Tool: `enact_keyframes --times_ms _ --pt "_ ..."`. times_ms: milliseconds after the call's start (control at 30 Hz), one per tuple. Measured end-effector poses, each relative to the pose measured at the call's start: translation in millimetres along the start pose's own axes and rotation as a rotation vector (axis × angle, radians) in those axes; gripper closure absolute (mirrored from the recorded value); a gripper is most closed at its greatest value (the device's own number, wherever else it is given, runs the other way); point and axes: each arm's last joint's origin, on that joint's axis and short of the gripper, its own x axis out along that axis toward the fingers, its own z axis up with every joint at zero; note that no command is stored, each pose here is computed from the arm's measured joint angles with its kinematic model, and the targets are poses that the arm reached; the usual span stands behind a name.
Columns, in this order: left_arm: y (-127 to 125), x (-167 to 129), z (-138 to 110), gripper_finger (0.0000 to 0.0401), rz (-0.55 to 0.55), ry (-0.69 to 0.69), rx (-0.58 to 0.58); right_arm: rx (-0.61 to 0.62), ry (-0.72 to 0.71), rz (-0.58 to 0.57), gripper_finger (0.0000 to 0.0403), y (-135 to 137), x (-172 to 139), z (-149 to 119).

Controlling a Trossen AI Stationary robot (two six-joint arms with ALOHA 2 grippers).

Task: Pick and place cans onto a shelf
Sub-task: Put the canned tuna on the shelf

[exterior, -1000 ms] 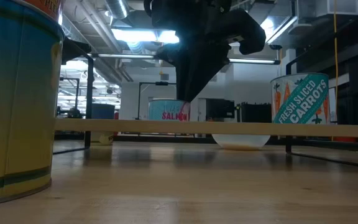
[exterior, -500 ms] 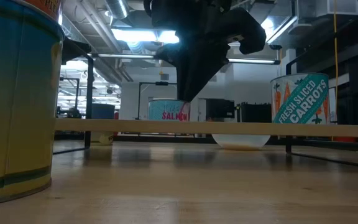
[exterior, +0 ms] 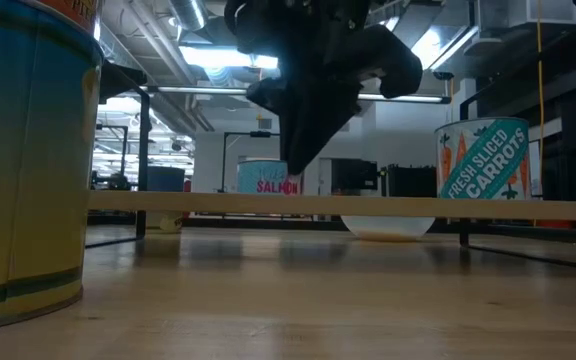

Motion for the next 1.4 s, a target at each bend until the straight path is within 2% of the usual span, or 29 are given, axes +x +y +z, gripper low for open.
enact_keyframes --times_ms 200,333,567,867,1400 --pt "0.0 0.0 0.1 0.0323 0.000 0.000 0.000 0.078 -0.050 0.039 0.0393 0.2 -0.1 3.3" --pt "0.0 0.0 0.1 0.0323 0.000 0.000 0.000 0.143 -0.100 0.076 0.0387 2.8 -0.1 8.5" --pt "0.0 0.0 0.0 0.0323 0.000 0.000 0.000 0.225 -0.125 0.083 0.0394 12.1 -0.1 15.6" --pt "0.0 0.0 0.1 0.0323 0.000 0.000 0.000 0.374 -0.158 0.086 0.0384 11.0 1.5 19.7" --pt "0.0 0.0 0.1 0.0323 0.000 0.000 0.000 0.395 -0.160 0.131 0.0381 12.1 6.6 20.6"
